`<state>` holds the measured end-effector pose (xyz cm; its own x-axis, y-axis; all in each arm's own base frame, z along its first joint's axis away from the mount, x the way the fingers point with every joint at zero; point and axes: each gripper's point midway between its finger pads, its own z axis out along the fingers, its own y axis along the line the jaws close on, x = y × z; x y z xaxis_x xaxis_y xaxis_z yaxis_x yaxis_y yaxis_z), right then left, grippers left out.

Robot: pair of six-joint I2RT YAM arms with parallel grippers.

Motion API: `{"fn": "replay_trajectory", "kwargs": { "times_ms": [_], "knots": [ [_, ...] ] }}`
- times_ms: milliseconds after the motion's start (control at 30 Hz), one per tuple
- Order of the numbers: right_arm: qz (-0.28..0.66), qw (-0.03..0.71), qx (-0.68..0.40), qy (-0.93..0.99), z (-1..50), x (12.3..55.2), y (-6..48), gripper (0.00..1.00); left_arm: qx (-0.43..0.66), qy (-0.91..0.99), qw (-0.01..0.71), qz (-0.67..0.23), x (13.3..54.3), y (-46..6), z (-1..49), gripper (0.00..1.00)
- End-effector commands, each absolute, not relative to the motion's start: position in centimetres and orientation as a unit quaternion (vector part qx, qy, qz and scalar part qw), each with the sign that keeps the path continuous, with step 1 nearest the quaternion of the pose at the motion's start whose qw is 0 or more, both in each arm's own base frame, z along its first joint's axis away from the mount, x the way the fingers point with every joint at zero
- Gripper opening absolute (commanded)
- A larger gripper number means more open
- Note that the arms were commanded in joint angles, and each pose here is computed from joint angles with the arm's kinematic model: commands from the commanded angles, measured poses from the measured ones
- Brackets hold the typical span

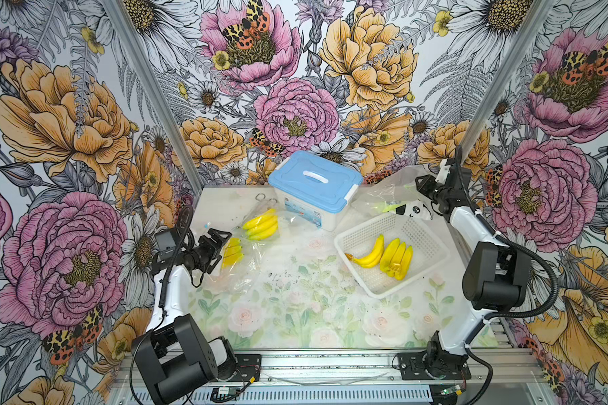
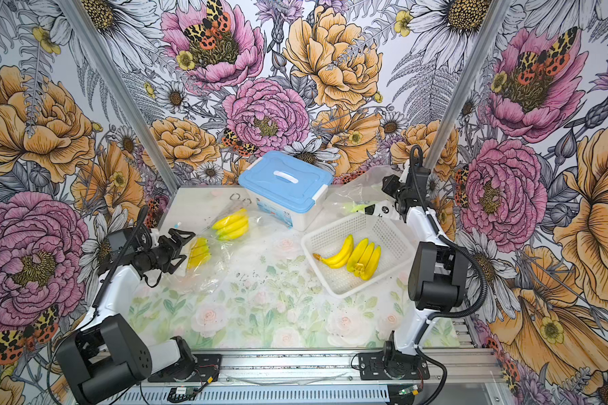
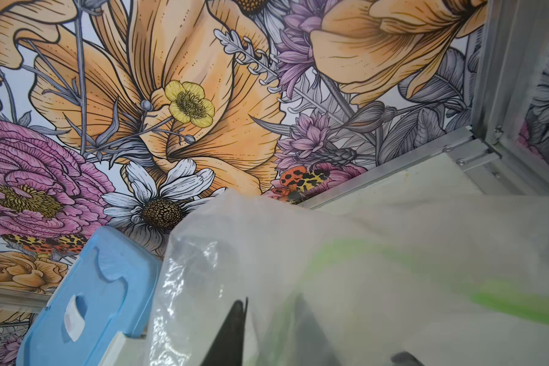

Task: Open the zip-top bag and take out the banana
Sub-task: Place the zipper food storage bag at the corner of the board, then pick up the zipper food storage bag at the center of the board.

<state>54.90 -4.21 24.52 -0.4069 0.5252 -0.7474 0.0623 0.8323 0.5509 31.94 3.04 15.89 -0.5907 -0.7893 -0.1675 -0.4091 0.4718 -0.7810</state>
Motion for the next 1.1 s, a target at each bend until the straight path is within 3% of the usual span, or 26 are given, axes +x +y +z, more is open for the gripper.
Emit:
{"fn": "replay_trajectory", "kwargs": {
  "times_ms": [0,267,400,567,700,933,1067],
  "knots": [
    [0.234,0.554,0.159,0.783,28.9,54.7,-3.9,0.57,-0.346,0.825,0.266,-0.36,32.1,2.6,16.1,0.99],
    [0.183,0.595,0.156,0.767,36.0,46.7,-4.0,0.99,-0.324,0.846,0.257,-0.336,32.2,1.7,16.0,0.99],
    [0.226,0.593,0.142,0.76,37.2,42.4,-0.8,0.99,-0.296,0.862,0.252,-0.325,32.5,0.0,16.0,0.99],
    [0.335,0.514,0.075,0.786,33.9,39.1,8.4,0.99,-0.262,0.887,0.246,-0.29,33.4,-2.3,15.7,0.99],
    [0.369,0.463,0.014,0.806,30.8,36.0,15.2,1.0,-0.213,0.904,0.24,-0.284,35.2,-5.3,16.2,0.99],
    [0.405,0.389,-0.028,0.827,27.3,33.2,20.8,1.0,-0.117,0.921,0.24,-0.283,38.8,-11.8,17.9,0.99],
    [0.411,0.362,-0.01,0.837,25.9,33.1,21.3,1.0,-0.028,0.937,0.235,-0.256,39.6,-15.9,18.4,0.99]
  ]
}}
